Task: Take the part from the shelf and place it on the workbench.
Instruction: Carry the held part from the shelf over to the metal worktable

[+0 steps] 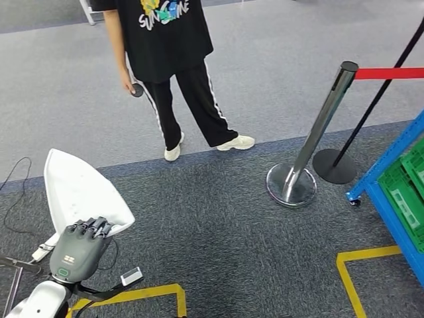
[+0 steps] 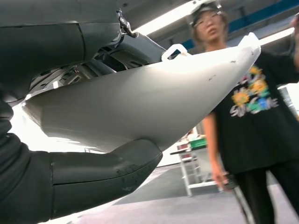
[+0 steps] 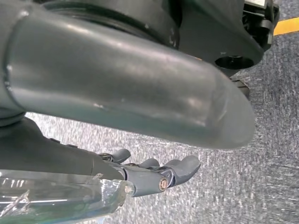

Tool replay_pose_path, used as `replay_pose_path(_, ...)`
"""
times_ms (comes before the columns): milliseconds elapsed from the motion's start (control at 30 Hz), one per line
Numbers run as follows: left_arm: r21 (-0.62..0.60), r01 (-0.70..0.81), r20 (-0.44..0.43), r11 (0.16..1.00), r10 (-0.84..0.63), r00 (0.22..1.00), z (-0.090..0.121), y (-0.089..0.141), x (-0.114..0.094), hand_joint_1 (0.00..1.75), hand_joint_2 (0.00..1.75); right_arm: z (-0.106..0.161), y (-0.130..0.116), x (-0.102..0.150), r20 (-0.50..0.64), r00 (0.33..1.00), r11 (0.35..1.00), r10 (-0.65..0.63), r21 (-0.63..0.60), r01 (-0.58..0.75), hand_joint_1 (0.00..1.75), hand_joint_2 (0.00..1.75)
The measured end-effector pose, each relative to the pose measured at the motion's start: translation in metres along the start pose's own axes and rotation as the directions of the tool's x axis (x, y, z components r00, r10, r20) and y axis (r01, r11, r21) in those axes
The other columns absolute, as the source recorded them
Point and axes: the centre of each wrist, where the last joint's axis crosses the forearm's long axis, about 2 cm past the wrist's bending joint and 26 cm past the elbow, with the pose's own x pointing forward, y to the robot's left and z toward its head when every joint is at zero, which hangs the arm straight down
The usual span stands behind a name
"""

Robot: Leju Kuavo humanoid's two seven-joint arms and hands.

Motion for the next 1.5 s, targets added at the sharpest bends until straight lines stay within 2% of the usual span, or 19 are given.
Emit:
replay_pose_path(600, 0.010, -0.002, -0.010, 1.000, 0.002, 1.000, 0.000, 0.001, -0.001, 1.75, 1.75, 0.000, 0.002, 0.001, -0.014, 1.000, 1.000, -0.002, 0.003, 0.002, 0.00, 0.00)
replay_pose_path(1500, 0.086, -0.038, -0.066, 0.996, 0.043, 0.997, -0.006, 0.012, -0.009, 1.75, 1.75, 0.000, 0.005, 0.001, -0.004, 1.000, 1.000, -0.017, 0.005, 0.017, 0.00, 0.00)
